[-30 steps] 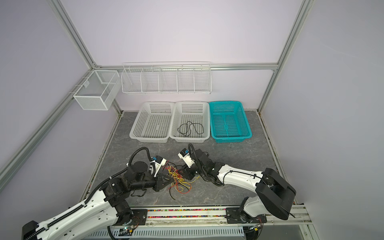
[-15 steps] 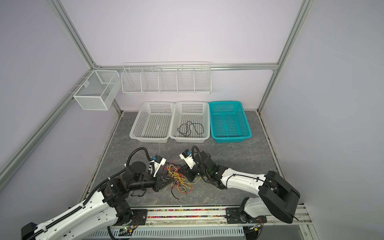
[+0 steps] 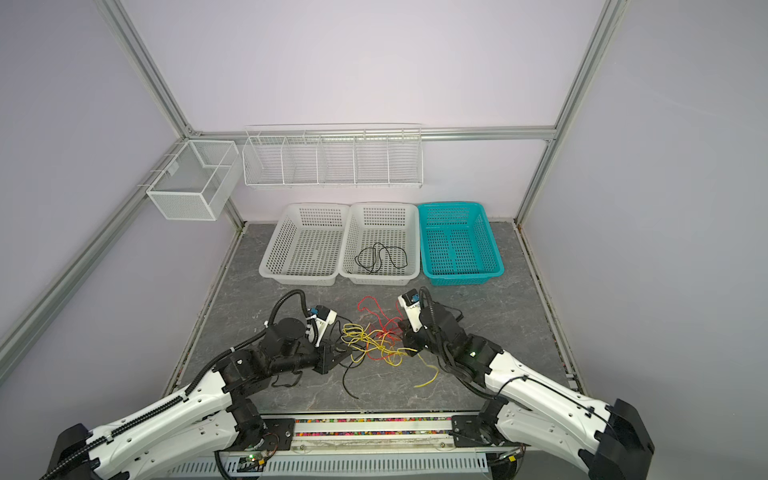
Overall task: Untangle the cables
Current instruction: 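Pull the red and yellow wires away from the left gripper with the right gripper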
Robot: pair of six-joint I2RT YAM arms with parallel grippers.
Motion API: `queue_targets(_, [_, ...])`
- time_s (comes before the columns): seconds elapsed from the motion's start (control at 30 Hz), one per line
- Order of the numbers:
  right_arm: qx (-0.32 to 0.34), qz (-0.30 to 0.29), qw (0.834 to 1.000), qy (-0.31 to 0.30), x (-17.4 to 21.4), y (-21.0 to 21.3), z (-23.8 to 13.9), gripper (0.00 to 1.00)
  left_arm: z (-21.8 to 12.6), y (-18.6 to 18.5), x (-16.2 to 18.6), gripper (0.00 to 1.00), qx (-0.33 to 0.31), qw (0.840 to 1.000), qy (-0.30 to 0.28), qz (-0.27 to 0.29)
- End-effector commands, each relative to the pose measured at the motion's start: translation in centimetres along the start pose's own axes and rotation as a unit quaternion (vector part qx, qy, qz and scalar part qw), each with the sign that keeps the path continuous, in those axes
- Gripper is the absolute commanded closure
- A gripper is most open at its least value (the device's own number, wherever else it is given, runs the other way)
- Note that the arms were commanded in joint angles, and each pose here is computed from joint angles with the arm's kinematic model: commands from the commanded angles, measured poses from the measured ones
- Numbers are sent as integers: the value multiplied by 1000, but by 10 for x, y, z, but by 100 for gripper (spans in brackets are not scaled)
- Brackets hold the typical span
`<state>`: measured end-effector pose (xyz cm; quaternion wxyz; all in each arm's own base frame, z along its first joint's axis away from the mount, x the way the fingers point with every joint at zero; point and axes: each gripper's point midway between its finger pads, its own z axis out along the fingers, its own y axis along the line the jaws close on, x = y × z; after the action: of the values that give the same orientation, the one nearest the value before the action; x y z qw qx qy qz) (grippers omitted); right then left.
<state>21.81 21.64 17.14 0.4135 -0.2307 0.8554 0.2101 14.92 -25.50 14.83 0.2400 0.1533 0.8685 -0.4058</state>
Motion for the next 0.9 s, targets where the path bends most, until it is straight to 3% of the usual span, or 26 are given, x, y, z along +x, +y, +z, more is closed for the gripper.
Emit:
queue_targets(0.0, [127, 32, 991, -18, -11, -57, -36, 94, 1, 39, 16, 100, -79, 996, 28, -40])
queue_targets(0.27, [163, 79, 982, -46, -29, -78, -86, 94, 6, 70, 25, 100, -117, 989, 45, -74])
queue_targets(0.57, [251, 112, 959, -71, -40, -108, -143, 94, -1, 101, 29, 100, -191, 976, 33, -96])
queue_targets(0.77, [164, 115, 977, -67, -44, -80, -134, 94, 6, 97, 24, 100, -166, 980, 26, -105])
queue_targets(0.87, [177, 124, 974, -66, -39, -85, -134, 94, 2, 92, 15, 100, -167, 981, 12, -102])
